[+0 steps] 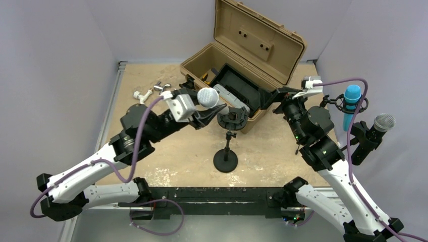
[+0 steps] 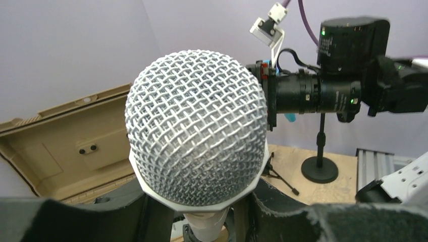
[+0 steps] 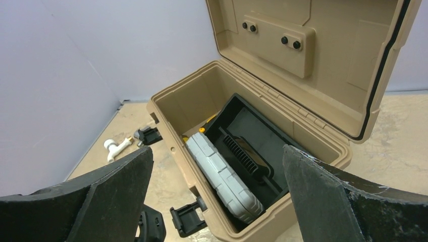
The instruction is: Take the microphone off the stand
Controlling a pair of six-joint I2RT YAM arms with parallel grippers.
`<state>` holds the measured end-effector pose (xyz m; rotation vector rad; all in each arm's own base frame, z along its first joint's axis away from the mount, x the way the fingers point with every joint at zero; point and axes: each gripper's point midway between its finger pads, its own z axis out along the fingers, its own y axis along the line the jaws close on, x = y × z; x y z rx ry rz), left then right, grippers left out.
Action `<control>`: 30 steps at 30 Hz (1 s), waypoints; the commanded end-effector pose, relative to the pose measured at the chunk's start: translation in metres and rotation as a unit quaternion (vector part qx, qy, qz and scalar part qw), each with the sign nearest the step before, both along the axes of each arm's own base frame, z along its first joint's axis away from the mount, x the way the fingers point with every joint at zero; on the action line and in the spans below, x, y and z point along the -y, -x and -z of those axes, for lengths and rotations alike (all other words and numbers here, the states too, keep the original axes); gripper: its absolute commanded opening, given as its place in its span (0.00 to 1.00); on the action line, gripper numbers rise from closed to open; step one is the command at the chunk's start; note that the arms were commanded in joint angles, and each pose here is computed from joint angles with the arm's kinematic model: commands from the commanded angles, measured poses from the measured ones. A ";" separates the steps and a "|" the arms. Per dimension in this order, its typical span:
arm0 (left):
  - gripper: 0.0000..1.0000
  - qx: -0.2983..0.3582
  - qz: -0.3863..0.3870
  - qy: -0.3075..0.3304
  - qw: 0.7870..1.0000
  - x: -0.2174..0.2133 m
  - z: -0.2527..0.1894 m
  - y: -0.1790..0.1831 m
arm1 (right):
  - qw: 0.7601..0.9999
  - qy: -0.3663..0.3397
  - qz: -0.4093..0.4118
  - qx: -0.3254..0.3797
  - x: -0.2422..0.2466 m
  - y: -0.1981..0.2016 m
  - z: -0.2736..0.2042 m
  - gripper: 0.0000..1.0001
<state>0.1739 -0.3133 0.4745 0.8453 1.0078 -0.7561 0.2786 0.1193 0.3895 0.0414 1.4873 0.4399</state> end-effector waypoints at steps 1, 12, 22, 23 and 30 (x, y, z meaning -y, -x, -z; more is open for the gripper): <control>0.00 -0.056 -0.035 0.078 0.995 -0.044 -0.045 0.007 | 1.000 -0.010 -0.010 0.016 -0.004 0.000 -0.008 0.99; 0.00 -0.341 -0.333 -0.010 0.879 -0.178 0.067 -0.072 | 1.000 -0.005 -0.016 0.023 -0.005 0.003 -0.010 0.99; 0.00 -0.537 -0.438 -0.153 0.704 -0.243 0.250 -0.116 | 0.999 -0.003 -0.028 0.028 -0.008 0.005 -0.011 0.99; 0.00 -0.549 -0.438 -0.166 0.693 -0.243 0.265 -0.120 | 0.999 -0.003 -0.030 0.028 -0.009 0.005 -0.011 0.99; 0.00 -0.628 -0.429 -0.247 0.601 -0.241 0.335 -0.137 | 0.999 -0.006 -0.036 0.025 -0.012 0.005 -0.004 0.99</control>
